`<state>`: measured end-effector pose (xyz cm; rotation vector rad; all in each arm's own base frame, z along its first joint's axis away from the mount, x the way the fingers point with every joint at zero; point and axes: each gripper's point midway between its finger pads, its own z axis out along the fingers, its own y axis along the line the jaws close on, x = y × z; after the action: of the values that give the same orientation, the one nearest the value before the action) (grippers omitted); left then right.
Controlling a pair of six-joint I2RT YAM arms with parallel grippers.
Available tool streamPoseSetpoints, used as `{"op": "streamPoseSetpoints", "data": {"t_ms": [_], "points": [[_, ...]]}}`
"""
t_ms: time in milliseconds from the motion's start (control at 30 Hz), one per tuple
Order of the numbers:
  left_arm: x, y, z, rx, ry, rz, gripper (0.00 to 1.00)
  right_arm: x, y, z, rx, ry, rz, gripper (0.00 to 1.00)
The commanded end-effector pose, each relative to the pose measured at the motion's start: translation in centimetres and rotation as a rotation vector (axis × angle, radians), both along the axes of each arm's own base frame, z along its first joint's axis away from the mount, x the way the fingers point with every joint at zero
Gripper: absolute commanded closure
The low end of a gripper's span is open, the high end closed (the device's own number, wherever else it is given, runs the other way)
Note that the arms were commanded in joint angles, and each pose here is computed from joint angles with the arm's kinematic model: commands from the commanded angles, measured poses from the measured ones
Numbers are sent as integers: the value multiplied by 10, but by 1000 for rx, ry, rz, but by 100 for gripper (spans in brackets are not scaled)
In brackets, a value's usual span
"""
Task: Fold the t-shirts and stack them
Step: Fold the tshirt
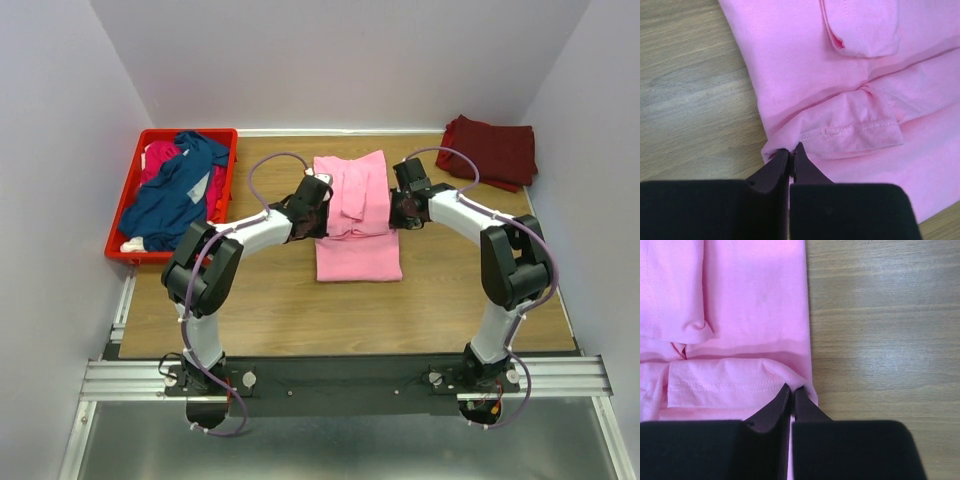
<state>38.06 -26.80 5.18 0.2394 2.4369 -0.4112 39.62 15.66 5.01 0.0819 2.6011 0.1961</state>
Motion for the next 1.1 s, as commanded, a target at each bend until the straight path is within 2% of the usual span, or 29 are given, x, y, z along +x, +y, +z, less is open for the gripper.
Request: {"op": "streamPoseSetpoints", "data": {"t_ms": [0, 33, 100, 367, 533, 700, 800, 900, 1000, 1067], "points": [[8, 5, 10, 5, -50, 14, 95, 9, -7, 9, -20, -48, -14, 93], [9, 5, 15, 0, -60, 12, 99, 10, -7, 11, -19, -54, -17, 95], [11, 4, 22, -7, -75, 12, 100, 12, -7, 19, -16, -73, -20, 99], [18, 1, 52, -41, -137, 16, 100, 18, -7, 42, -1, -130, -31, 99], [20, -1, 31, -14, -105, 11, 99, 17, -9, 20, -27, -90, -33, 99], [29, -2, 11, 16, -102, 18, 93, 19, -15, -3, -63, -76, -51, 90], [34, 1, 11, 27, -112, 30, 79, 25, -13, -3, -67, -81, -40, 80], [33, 3, 18, 29, -126, 41, 67, 28, -9, 10, -46, -106, -38, 75], [32, 9, 38, 24, -157, 66, 51, 28, -4, 40, -1, -163, -26, 69], [27, 13, 60, 0, -182, 84, 45, 23, 2, 62, 57, -197, -25, 63]]}}
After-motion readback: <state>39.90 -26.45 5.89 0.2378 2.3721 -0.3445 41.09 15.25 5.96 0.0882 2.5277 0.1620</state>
